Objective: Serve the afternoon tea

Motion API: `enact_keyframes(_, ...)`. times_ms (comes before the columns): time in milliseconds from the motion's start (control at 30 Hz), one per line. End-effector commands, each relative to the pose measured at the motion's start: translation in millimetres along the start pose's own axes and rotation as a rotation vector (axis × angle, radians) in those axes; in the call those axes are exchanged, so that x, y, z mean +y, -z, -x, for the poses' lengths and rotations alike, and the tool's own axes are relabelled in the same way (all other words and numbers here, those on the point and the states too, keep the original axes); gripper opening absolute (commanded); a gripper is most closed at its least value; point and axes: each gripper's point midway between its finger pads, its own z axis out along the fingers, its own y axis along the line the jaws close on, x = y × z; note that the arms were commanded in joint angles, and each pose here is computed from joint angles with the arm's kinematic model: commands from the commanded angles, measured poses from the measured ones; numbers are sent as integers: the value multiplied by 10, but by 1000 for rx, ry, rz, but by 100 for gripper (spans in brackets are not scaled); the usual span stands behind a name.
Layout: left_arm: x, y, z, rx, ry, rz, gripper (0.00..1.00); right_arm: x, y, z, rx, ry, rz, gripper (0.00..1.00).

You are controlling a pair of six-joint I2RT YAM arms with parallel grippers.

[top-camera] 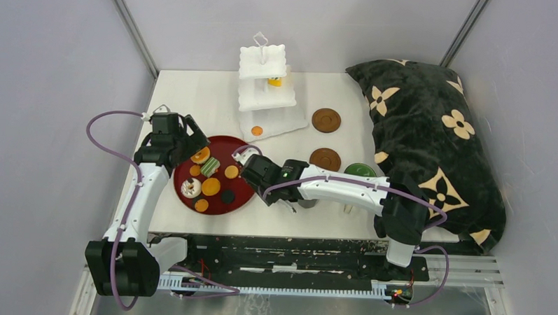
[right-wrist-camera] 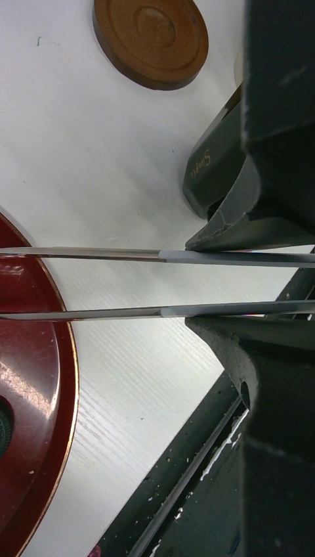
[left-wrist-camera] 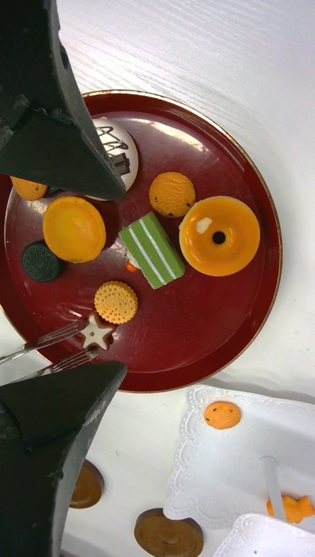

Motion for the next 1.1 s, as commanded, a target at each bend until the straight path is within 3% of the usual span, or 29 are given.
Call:
enact_keyframes(0, -117, 84, 203, -58, -7, -43, 100, -150, 429, 468, -164, -7, -20, 27)
enact_keyframes(200, -136, 63, 221, -53, -14, -43, 100, -237, 602, 636, -208, -22, 8, 20)
enact_keyframes(533, -151, 57, 264, -57, -28, -41, 100, -582, 686, 809, -235, -72, -7, 17)
enact_keyframes(1067, -203, -57, 351, -45, -40, -25, 100, -1643, 185, 673, -134, -213, -168, 15)
